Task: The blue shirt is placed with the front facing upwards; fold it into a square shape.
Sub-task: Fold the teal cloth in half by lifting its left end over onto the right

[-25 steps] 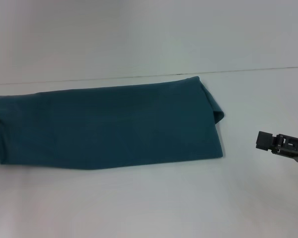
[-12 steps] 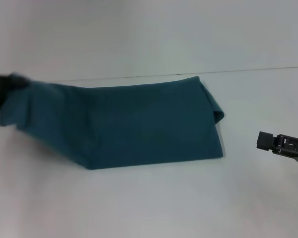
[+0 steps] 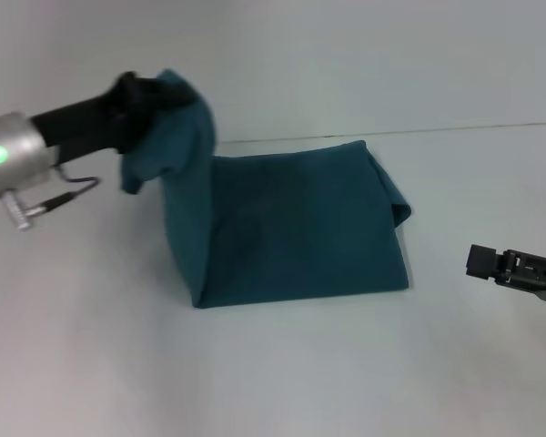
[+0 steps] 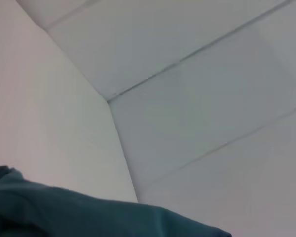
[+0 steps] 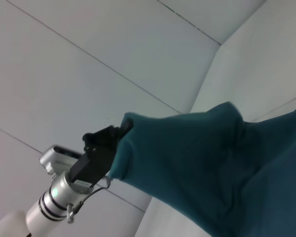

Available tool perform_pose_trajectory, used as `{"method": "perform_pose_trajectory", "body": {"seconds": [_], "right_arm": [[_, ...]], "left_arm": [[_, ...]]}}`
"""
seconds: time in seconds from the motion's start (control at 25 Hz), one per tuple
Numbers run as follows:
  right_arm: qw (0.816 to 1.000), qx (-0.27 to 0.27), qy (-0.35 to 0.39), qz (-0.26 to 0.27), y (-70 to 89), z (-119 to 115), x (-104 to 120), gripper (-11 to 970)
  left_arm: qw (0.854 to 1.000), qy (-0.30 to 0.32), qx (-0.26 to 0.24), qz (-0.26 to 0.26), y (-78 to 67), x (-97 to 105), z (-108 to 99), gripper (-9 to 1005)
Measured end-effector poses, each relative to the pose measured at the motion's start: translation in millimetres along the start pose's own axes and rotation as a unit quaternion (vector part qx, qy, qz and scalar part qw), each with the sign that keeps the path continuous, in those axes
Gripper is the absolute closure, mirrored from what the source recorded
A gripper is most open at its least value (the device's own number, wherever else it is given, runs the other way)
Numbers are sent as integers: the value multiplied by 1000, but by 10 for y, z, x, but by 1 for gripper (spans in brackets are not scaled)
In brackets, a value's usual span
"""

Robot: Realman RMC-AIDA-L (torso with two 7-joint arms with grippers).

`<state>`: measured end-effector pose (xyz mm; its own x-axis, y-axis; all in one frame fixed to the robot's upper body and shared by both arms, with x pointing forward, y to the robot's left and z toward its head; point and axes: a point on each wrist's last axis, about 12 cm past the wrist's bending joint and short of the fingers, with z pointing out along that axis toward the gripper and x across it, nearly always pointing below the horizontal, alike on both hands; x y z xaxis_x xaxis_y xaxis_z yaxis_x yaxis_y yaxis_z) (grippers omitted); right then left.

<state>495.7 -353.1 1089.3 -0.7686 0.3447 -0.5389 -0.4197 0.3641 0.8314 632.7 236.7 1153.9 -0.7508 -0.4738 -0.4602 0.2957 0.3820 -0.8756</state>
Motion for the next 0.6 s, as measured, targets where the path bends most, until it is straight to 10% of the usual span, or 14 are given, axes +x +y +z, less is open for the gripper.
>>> {"method": "perform_pose_trajectory", "body": {"seconds": [0.6], "right_arm": [[1000, 1, 2, 7, -13, 3, 38, 286]], "left_arm": [[996, 68, -34, 43, -102, 506, 953, 928]]}}
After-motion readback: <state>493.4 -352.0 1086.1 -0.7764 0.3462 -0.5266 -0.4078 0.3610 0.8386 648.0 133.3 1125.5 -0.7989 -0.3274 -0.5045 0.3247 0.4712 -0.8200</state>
